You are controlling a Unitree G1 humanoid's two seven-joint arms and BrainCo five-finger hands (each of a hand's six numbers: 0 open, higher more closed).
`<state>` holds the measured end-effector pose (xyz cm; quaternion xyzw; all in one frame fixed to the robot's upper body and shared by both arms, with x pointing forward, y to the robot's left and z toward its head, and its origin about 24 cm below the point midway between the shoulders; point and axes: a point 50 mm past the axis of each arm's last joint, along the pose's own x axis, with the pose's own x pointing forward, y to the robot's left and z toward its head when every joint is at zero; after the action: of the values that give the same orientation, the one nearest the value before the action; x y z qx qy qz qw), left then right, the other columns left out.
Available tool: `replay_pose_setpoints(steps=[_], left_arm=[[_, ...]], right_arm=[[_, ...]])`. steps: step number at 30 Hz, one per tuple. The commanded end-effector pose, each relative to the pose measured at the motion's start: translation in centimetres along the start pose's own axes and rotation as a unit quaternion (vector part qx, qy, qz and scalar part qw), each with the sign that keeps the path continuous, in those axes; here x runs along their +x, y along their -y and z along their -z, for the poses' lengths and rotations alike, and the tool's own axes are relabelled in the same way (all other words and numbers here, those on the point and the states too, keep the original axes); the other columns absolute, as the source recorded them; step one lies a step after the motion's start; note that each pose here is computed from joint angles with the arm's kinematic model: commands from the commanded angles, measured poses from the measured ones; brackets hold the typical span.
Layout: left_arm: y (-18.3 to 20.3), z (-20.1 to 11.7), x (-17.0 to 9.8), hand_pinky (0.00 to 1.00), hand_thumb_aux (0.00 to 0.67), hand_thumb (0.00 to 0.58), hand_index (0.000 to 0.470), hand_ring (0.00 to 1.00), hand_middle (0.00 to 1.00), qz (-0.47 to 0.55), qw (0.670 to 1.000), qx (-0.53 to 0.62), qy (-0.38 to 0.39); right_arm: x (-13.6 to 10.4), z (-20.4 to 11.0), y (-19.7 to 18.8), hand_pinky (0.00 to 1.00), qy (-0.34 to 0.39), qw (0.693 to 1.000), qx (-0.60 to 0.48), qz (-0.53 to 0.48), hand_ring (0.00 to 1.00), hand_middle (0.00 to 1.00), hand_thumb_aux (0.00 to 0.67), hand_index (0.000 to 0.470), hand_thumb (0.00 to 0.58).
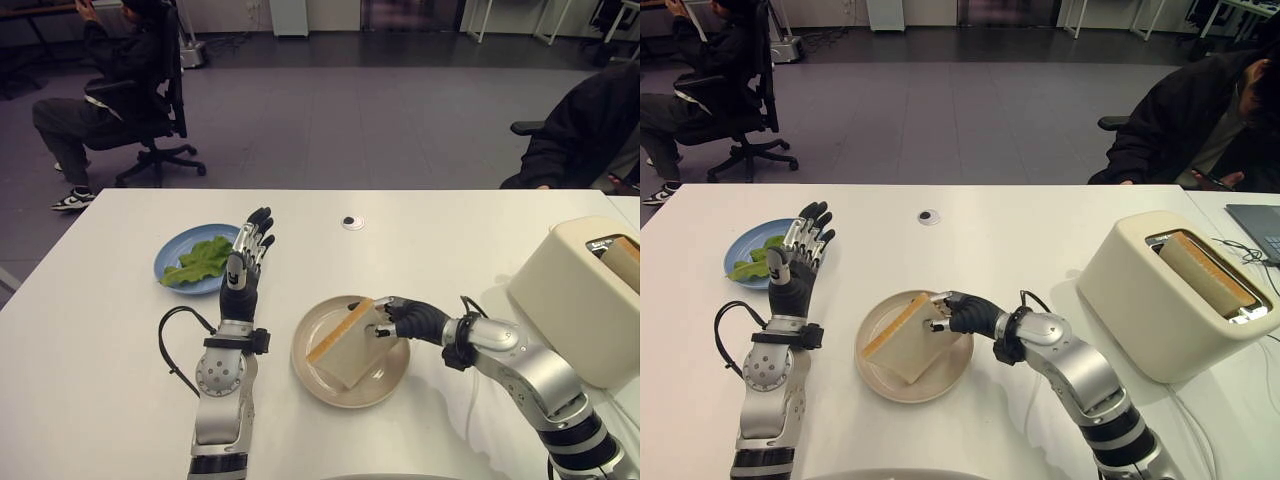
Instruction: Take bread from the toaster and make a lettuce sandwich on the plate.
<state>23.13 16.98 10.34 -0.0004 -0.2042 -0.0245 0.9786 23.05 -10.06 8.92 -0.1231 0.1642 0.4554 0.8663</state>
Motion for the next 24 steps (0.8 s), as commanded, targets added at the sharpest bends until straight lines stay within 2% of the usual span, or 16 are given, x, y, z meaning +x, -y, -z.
replay_pose_setpoints(steps=[1,2,3,4,10,13,16,19,21,24], left_arm=[[0.0,0.0,0.0,0.0,0.0,0.0,0.0,0.0,0.0,-0.001,1.0,0.002,-0.004],[0.0,0.0,0.0,0.0,0.0,0.0,0.0,0.0,0.0,0.0,1.0,0.002,-0.004],[0.0,0.0,0.0,0.0,0.0,0.0,0.0,0.0,0.0,0.0,1.0,0.001,-0.004],[0.0,0.0,0.0,0.0,0.0,0.0,0.0,0.0,0.0,0.001,1.0,0.001,-0.004],[-0.1,0.0,-0.1,0.0,0.0,0.0,0.0,0.0,0.0,-0.001,1.0,0.0,-0.004],[-0.2,-0.1,-0.2,0.0,0.0,0.0,0.0,0.0,0.0,-0.002,1.0,0.002,-0.005],[-1.0,-0.2,-0.1,0.0,0.0,0.0,0.0,0.0,0.0,-0.007,1.0,0.018,-0.004],[-3.3,-0.3,0.5,0.0,0.0,0.0,0.0,0.0,0.0,-0.03,0.996,0.087,-0.017],[-6.2,0.7,1.5,0.0,0.0,0.0,0.0,0.0,0.0,-0.043,0.976,0.203,-0.066],[-11.1,1.7,3.0,0.0,0.0,0.0,0.0,0.0,0.0,-0.047,0.894,0.425,-0.134]], right_arm=[[1.1,0.2,0.0,0.0,0.007,0.997,-0.061,0.043,0.0,0.0,0.67,0.47,0.58],[1.4,-0.1,-0.1,0.0,0.021,0.995,-0.085,0.055,0.0,0.0,0.413,0.289,0.494],[1.7,-0.3,-0.3,0.0,0.034,0.993,-0.093,0.064,0.0,0.0,0.071,0.05,0.116],[2.0,-0.5,-0.4,0.0,0.044,0.992,-0.099,0.07,0.0,0.0,0.0,0.0,0.0],[2.0,-2.2,-0.3,0.0,0.107,0.976,-0.151,0.113,0.0,0.0,0.0,0.0,0.0],[0.9,-3.2,0.8,0.0,0.122,0.964,-0.183,0.148,0.0,0.0,0.0,0.0,0.0],[-0.7,-4.7,1.6,0.0,0.157,0.94,-0.223,0.205,0.0,0.0,0.0,0.0,0.0],[-1.9,-5.7,1.8,0.0,0.204,0.916,-0.232,0.254,0.0,0.0,0.0,0.0,0.0],[-2.5,-5.9,2.0,0.0,0.23,0.906,-0.211,0.288,0.0,0.0,0.0,0.0,0.0],[-2.8,-5.0,2.2,0.0,0.24,0.903,-0.168,0.315,0.0,0.0,0.0,0.0,0.0]])
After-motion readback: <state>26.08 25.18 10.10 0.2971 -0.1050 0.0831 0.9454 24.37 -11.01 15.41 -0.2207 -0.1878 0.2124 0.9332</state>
